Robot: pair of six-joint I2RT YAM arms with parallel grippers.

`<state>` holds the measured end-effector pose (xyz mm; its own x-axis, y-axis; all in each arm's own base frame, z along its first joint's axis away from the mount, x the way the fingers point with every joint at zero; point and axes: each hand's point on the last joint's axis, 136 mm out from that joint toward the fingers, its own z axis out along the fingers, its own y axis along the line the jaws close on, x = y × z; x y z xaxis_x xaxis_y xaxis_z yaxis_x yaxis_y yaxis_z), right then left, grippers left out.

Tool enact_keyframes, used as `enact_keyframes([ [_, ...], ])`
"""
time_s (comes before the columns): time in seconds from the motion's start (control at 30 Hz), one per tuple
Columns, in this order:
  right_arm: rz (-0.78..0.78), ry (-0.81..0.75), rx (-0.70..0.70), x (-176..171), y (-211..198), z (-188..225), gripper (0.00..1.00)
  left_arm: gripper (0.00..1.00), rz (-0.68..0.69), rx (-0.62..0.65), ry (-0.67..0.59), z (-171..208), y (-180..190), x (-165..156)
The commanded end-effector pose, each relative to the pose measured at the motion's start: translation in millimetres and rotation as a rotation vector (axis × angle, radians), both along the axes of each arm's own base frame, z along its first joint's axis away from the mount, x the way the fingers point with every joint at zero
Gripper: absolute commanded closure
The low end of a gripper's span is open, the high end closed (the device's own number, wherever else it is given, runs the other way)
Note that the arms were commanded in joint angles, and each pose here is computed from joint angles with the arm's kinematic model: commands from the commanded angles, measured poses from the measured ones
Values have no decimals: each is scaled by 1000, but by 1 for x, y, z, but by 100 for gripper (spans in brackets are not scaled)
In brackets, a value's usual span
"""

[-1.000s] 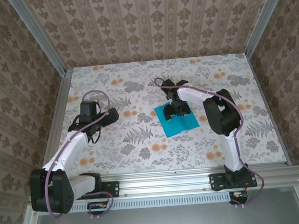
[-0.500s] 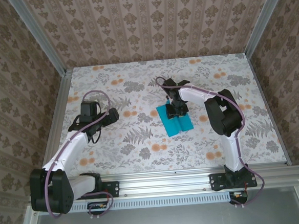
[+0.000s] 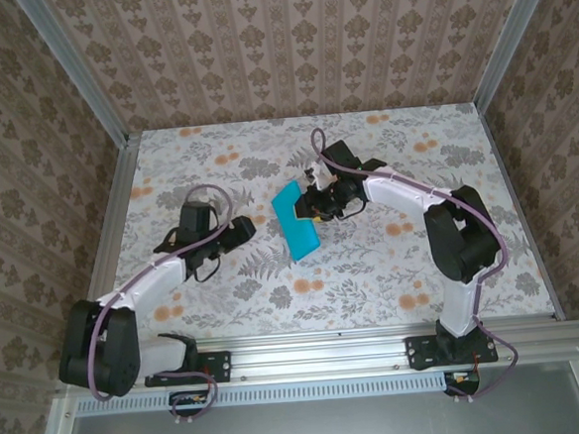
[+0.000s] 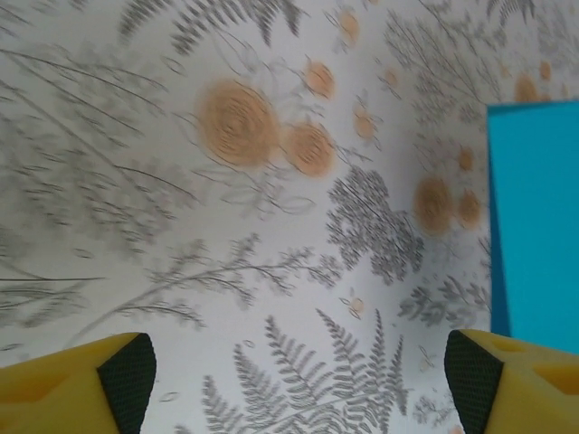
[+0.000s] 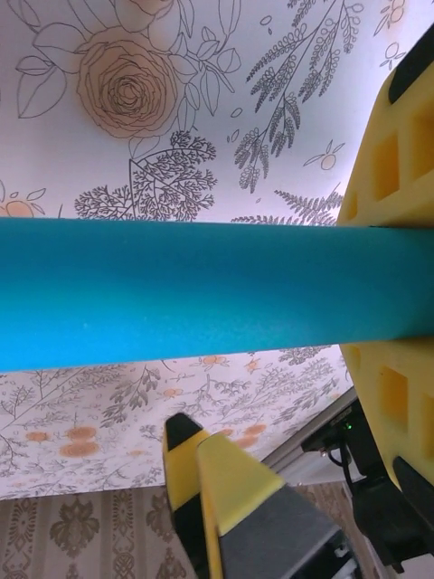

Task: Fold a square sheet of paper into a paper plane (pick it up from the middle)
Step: Hold the square sheet of paper at the center of the table.

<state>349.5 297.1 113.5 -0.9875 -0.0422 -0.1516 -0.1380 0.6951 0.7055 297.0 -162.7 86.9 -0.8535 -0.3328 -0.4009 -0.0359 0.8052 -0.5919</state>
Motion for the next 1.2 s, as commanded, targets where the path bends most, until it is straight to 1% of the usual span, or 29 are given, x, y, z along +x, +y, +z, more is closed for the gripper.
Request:
enact_keyframes([
  [0.0,-14,70,6,-4,0,-23,70,21,-23,-132,-17,12,-30,5],
  [0.1,-24,88,-35,-3,-7,-45,70,29,-50,-147,-10,7,-46,6],
  [0.2,-41,117,-47,0,-16,-63,70,37,-89,-151,3,3,-65,5],
  [0.27,-61,120,-51,2,-24,-73,70,41,-111,-152,4,2,-76,7],
  [0.4,-79,113,-49,4,-35,-82,67,45,-147,-142,8,-1,-98,12],
  [0.57,-82,116,-72,3,-41,-89,65,53,-184,-132,35,-14,-124,15],
  [0.63,-84,119,-81,2,-43,-91,64,58,-199,-131,44,-19,-133,16],
  [0.7,-83,121,-82,2,-44,-92,64,67,-215,-130,49,-22,-143,18],
  [0.87,-88,129,-83,0,-46,-95,64,90,-207,-90,78,-38,-150,24],
  [0.93,-90,131,-82,1,-47,-95,64,95,-198,-64,101,-48,-148,25],
  [1.03,-93,133,-83,0,-47,-94,64,100,-203,-38,134,-59,-148,23],
  [1.17,-96,137,-80,0,-47,-90,61,100,-223,14,185,-73,-147,16],
])
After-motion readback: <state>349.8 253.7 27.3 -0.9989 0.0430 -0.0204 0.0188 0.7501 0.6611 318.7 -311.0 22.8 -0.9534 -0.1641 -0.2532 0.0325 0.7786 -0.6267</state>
